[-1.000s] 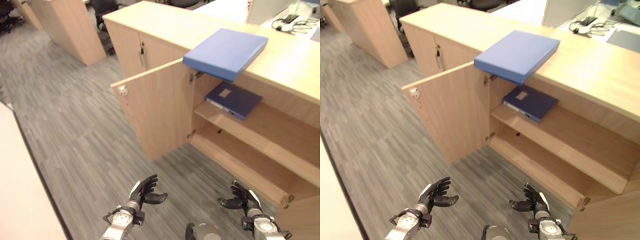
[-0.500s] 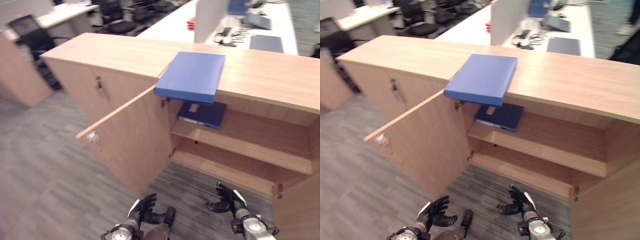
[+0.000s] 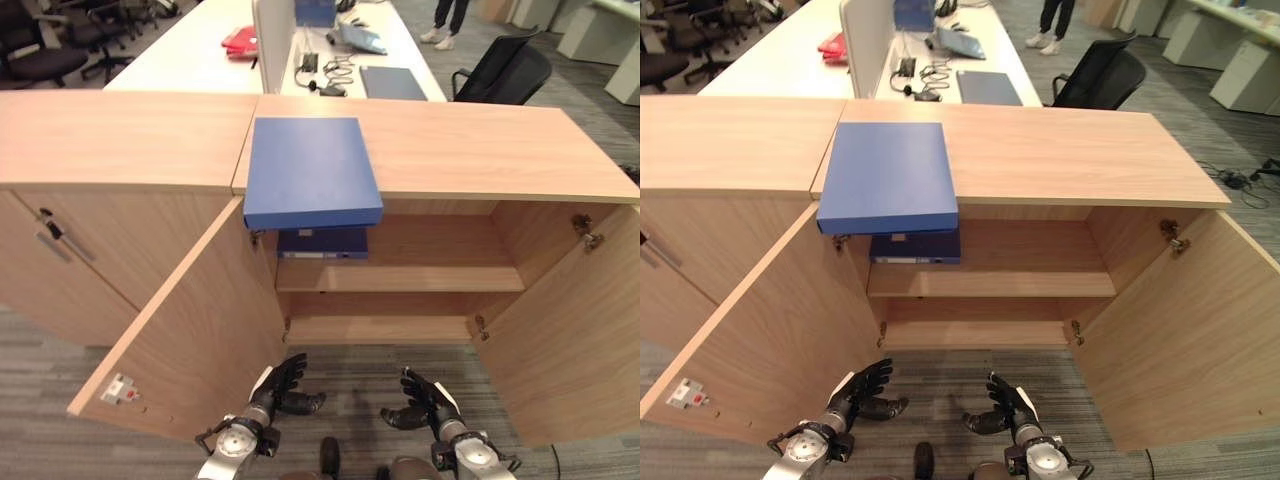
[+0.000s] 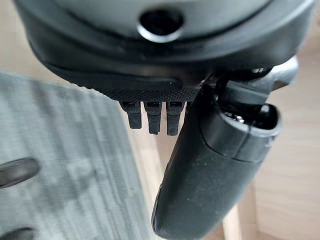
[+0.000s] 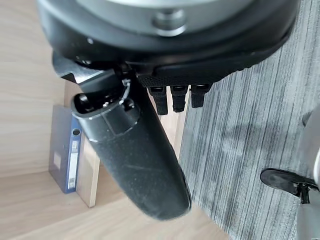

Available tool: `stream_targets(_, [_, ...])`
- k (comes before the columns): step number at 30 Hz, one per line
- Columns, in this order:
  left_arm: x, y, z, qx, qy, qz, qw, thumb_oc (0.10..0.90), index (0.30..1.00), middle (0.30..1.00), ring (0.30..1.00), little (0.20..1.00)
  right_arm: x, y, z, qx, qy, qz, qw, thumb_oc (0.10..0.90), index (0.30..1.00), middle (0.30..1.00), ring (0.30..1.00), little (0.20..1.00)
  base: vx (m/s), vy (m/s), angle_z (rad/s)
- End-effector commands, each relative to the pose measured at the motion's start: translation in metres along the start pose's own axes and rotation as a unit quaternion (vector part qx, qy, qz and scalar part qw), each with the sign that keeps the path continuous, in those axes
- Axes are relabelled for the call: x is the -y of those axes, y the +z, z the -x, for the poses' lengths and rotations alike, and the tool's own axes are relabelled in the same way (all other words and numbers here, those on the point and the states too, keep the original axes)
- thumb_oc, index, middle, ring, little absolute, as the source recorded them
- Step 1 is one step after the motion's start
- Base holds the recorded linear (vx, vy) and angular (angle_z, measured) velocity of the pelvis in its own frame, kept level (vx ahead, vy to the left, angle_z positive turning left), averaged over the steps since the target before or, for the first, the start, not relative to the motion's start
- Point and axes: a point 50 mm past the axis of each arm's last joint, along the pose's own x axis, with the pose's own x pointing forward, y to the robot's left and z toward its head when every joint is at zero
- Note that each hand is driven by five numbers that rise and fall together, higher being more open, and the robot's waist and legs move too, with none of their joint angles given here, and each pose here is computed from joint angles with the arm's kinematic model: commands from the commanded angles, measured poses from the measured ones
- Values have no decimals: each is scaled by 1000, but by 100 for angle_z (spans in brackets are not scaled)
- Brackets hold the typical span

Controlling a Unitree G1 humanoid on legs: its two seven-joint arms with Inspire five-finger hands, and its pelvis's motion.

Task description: Put the empty folder in the office cabinet

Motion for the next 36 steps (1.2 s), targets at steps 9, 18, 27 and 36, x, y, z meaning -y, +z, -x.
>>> stream_targets(9, [-8, 38, -7, 94, 13, -3, 996, 800, 900, 900, 900, 900, 26, 29, -4, 64, -41, 12, 997, 800, 900, 900, 900, 900, 182, -94, -6])
stream_targets(18, [-8, 29, -6, 76, 22, 8, 997, 800, 900, 900, 900, 900, 38, 6, 7, 27, -55, 3, 998, 800, 900, 900, 900, 900, 233, -136, 14])
stream_targets(27, [2, 35, -11, 82, 3, 18, 996, 800, 900, 900, 900, 900, 51, 10, 9, 34, -54, 23, 998, 800, 900, 900, 900, 900, 166, -273, 30])
stream_targets(36, [3, 37, -11, 84, -2, 21, 996, 800, 900, 900, 900, 900, 57, 3, 11, 18, -60, 31, 998, 800, 900, 900, 900, 900, 117, -180, 30])
